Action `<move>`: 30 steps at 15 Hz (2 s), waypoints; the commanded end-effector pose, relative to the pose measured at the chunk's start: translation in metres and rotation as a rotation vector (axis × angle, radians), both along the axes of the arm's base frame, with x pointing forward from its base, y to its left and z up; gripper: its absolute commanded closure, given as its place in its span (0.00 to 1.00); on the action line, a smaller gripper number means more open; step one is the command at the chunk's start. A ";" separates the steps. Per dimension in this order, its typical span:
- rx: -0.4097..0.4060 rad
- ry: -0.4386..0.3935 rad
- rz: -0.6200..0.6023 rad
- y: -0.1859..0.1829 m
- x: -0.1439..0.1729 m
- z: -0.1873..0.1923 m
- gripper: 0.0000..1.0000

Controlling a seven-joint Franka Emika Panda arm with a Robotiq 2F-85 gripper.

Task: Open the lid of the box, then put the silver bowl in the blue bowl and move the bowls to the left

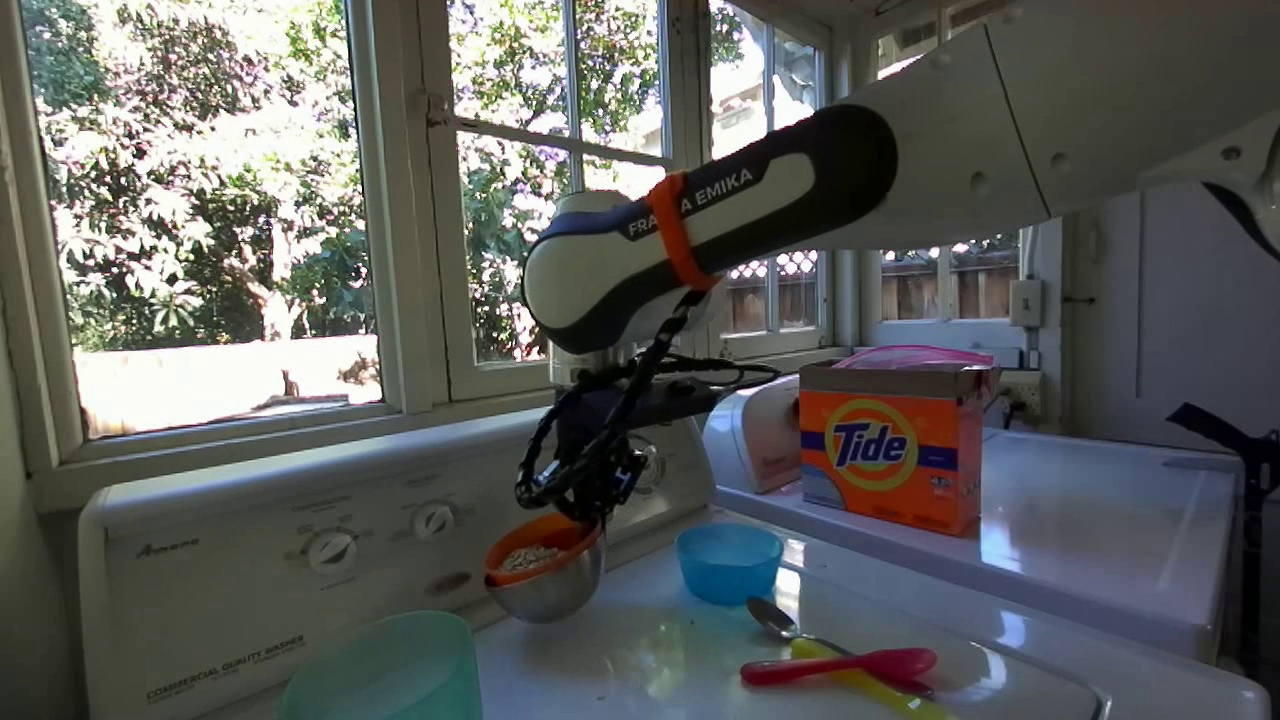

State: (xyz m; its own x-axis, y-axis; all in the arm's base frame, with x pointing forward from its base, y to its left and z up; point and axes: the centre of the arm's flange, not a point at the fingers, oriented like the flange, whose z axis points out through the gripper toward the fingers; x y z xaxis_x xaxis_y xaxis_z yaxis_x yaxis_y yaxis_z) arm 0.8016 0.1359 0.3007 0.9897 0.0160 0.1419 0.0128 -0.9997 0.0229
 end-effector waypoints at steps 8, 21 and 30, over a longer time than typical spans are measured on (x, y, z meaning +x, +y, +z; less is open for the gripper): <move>0.253 -0.112 0.007 -0.048 -0.059 0.015 0.98; 0.207 -0.062 -0.105 -0.077 -0.056 0.018 0.93; 0.239 -0.083 -0.235 -0.126 -0.108 0.031 0.98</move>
